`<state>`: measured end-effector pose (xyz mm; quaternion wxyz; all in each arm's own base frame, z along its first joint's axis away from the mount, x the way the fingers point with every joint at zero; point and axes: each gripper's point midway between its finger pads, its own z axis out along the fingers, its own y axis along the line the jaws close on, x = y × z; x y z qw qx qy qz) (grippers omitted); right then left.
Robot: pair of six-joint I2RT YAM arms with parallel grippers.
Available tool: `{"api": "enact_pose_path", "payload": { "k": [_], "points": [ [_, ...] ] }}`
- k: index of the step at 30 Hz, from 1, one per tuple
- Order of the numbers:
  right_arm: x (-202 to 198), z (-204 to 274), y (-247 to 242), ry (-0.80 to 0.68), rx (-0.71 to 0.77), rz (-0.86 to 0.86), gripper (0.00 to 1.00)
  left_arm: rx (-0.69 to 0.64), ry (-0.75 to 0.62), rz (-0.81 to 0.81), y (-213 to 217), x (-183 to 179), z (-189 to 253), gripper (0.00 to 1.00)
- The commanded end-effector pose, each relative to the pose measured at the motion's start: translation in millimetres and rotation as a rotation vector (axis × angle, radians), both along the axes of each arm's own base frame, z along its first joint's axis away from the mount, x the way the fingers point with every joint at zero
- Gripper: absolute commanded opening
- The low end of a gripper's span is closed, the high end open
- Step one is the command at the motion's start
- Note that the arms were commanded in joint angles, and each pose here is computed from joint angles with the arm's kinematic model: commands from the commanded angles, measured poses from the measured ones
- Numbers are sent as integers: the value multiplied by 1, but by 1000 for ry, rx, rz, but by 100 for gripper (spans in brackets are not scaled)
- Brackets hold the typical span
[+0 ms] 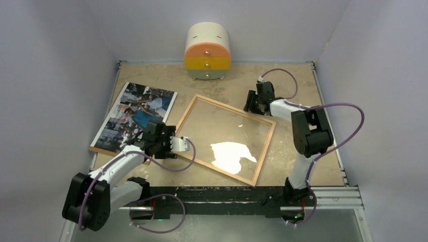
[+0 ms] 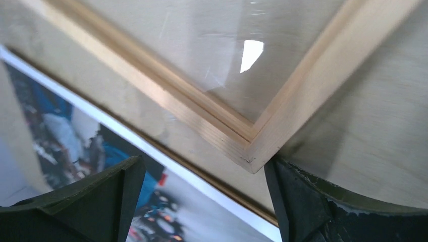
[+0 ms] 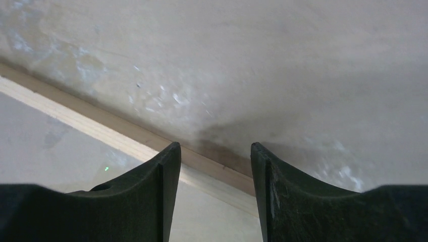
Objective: Put the photo into the frame
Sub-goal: Adjust the photo frame at the center of the board.
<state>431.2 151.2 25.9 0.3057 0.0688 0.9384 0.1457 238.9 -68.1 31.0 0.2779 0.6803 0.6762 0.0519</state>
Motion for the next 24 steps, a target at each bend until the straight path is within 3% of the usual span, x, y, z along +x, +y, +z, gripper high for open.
{"api": "enact_pose_path", "payload": {
  "k": [1, 8, 17, 24],
  "points": [
    [-77, -38, -20, 201, -53, -66, 56, 86, -87, 76, 12, 34, -11, 95],
    [-125, -38, -34, 220, -32, -124, 56, 58, -125, 112, 0, 74, -2, 96],
    [-162, -36, -50, 208, -39, -176, 55, 35, -170, 222, -9, 120, 4, 97],
    [-183, -38, -54, 231, -10, -220, 56, 2, -214, 241, -40, 166, 13, 98]
  ]
}}
